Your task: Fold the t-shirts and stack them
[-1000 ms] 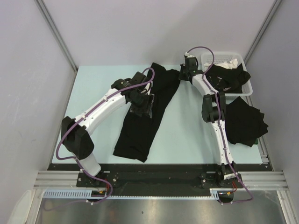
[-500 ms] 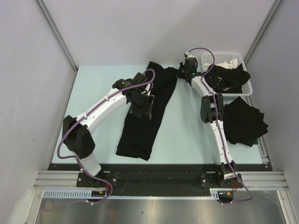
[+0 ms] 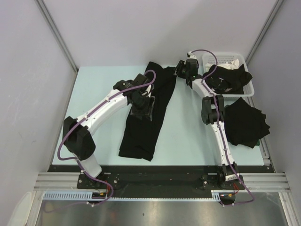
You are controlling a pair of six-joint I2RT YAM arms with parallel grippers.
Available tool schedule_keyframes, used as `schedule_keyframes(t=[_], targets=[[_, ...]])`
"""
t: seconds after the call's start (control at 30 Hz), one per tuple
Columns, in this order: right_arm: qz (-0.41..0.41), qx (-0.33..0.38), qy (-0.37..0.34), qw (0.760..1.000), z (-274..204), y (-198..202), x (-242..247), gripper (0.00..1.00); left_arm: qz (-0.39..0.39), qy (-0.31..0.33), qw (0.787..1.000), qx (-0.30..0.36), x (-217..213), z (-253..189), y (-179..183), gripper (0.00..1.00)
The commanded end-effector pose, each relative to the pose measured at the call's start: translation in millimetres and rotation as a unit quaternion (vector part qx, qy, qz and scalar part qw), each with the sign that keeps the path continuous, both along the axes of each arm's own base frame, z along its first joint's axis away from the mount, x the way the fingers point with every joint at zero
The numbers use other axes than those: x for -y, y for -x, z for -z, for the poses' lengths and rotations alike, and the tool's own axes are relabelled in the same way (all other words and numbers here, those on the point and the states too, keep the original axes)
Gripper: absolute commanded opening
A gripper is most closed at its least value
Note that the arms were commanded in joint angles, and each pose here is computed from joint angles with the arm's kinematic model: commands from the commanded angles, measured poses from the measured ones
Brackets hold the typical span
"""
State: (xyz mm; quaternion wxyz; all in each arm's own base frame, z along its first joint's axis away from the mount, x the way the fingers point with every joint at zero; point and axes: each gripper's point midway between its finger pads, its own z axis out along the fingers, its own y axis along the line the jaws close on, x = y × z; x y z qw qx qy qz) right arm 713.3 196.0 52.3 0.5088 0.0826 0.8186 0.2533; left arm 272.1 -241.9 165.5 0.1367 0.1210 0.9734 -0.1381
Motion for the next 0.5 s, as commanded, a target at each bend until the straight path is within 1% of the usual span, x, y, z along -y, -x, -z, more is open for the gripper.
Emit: schedule_keyframes(t=[0.0, 0.03, 0.07, 0.1, 0.13, 0.17, 0.23, 0.27, 0.3, 0.37, 0.4, 0.43, 0.47], targets=[[0.010, 0.076, -0.003, 0.997, -71, -9, 12, 0.54, -0.014, 0.015, 1.000, 0.019, -3, -13, 1, 0.60], [0.008, 0.070, -0.003, 0.998, -72, -6, 14, 0.58, -0.015, 0.016, 1.000, 0.021, -3, -13, 0, 0.60], [0.009, 0.066, -0.003, 0.998, -83, -3, 19, 0.61, -0.015, 0.017, 1.000, 0.021, -3, -13, 0, 0.60], [0.010, 0.063, -0.002, 0.998, -89, 0, 25, 0.63, -0.015, 0.017, 0.999, 0.023, -2, -14, -1, 0.60], [0.004, 0.044, -0.001, 0.999, -79, 8, 26, 0.68, -0.016, 0.018, 0.999, 0.026, -2, -14, -3, 0.60], [0.001, 0.042, 0.000, 0.999, -101, 17, 29, 0.72, -0.016, 0.018, 0.999, 0.030, -2, -15, -5, 0.60], [-0.009, 0.031, 0.012, 0.999, -106, 33, 32, 0.77, -0.019, 0.018, 0.999, 0.039, -2, -17, -8, 0.60], [-0.016, 0.020, 0.022, 0.999, -116, 49, 35, 0.80, -0.023, 0.014, 0.999, 0.045, -3, -17, -11, 0.60], [-0.022, 0.016, 0.037, 0.999, -122, 57, 35, 0.82, -0.025, 0.013, 0.998, 0.050, -3, -19, -13, 0.60], [-0.041, -0.022, 0.056, 0.997, -118, 84, 29, 0.91, -0.031, 0.014, 0.997, 0.066, -4, -23, -19, 0.60], [-0.050, -0.017, 0.074, 0.996, -137, 96, 25, 0.94, -0.038, 0.012, 0.996, 0.076, -6, -25, -22, 0.60], [-0.061, -0.025, 0.092, 0.994, -137, 108, 13, 1.00, -0.042, 0.015, 0.995, 0.086, -6, -28, -26, 0.60], [-0.074, -0.060, 0.113, 0.989, -127, 128, 7, 1.00, -0.046, 0.021, 0.994, 0.095, -6, -34, -28, 0.60]])
